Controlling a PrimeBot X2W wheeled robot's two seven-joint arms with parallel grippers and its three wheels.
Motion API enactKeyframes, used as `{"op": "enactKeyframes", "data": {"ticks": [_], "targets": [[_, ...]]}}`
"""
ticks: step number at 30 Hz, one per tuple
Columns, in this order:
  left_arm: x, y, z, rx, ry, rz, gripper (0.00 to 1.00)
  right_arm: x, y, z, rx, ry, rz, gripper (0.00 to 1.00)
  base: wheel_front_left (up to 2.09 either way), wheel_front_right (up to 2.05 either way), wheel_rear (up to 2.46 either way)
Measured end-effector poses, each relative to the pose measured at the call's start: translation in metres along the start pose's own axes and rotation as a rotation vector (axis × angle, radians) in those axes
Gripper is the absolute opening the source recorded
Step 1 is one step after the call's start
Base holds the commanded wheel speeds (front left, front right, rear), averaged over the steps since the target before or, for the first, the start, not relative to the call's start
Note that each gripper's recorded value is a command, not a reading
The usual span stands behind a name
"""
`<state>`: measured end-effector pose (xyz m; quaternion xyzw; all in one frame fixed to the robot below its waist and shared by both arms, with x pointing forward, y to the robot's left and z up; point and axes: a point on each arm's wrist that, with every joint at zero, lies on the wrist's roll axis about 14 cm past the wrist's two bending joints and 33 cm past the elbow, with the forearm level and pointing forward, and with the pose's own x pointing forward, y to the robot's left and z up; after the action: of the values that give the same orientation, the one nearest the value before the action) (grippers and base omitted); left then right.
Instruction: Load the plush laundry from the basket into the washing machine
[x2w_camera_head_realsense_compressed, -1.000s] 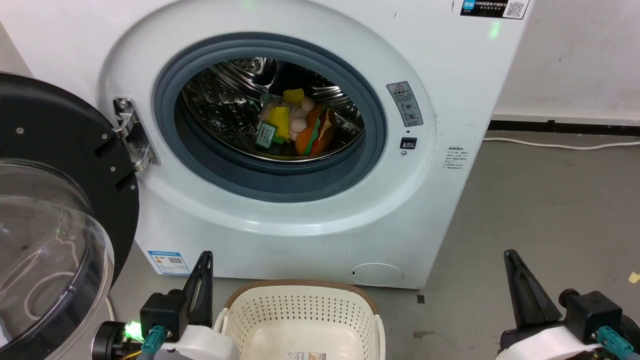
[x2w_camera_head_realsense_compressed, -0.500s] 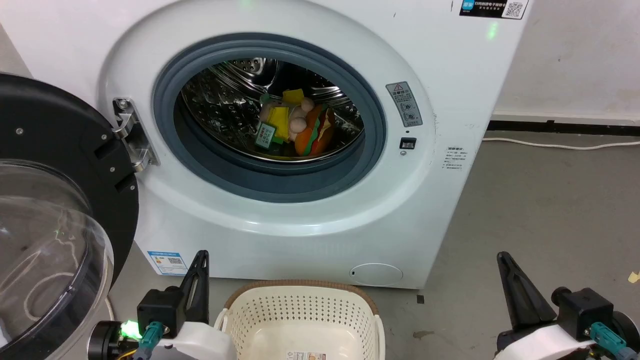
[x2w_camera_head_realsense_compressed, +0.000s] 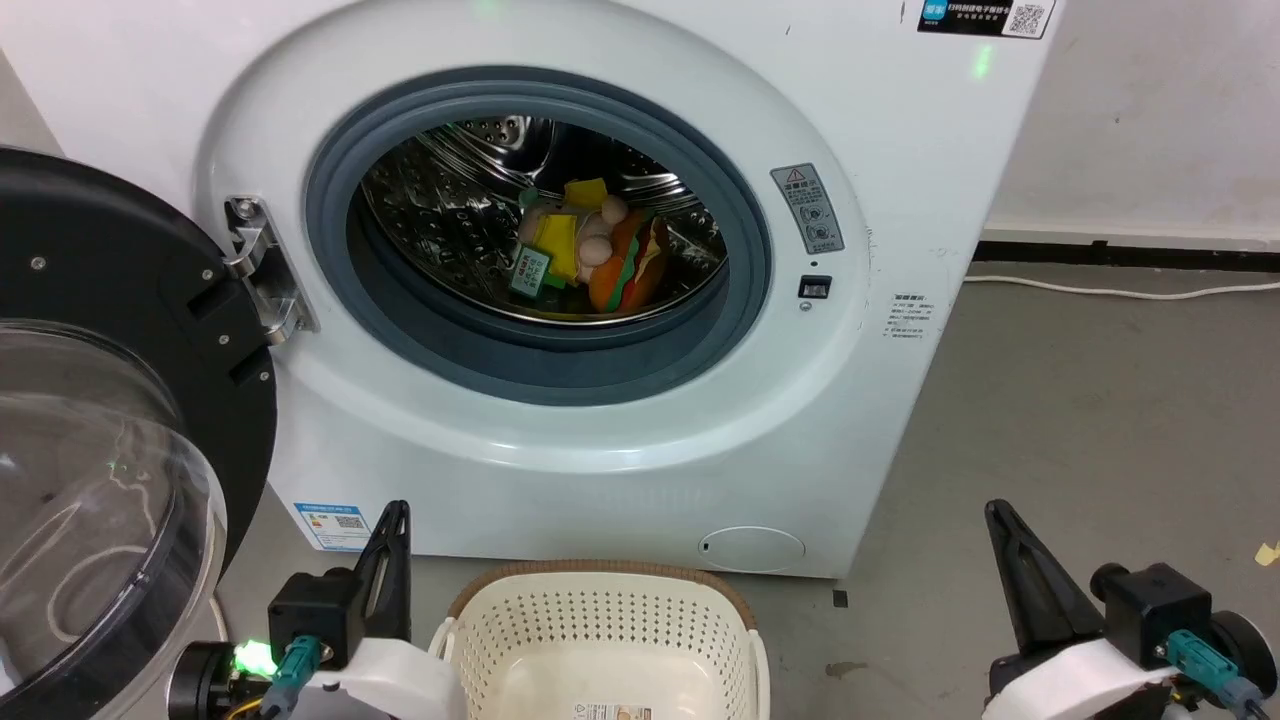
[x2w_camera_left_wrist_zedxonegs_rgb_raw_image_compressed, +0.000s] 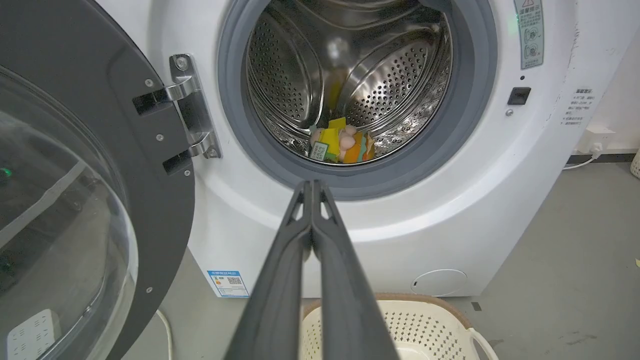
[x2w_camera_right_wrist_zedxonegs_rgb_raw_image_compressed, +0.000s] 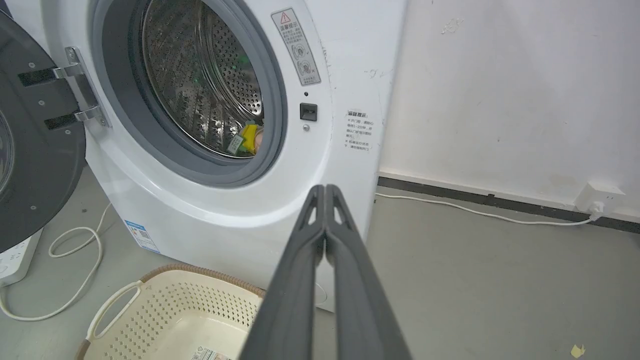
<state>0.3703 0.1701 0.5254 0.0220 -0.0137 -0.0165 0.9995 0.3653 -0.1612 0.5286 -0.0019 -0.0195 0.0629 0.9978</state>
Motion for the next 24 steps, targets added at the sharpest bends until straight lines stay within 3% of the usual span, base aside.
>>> {"op": "enactKeyframes", "data": {"ticks": [24], "targets": [[0.0008,0.0054,-0.0003,0.000,0.026,0.026,0.00,0.0036,0.0010,-0.0022,-0.026,0.037,0.005,0.00,0.00,0.00,0.00]]}}
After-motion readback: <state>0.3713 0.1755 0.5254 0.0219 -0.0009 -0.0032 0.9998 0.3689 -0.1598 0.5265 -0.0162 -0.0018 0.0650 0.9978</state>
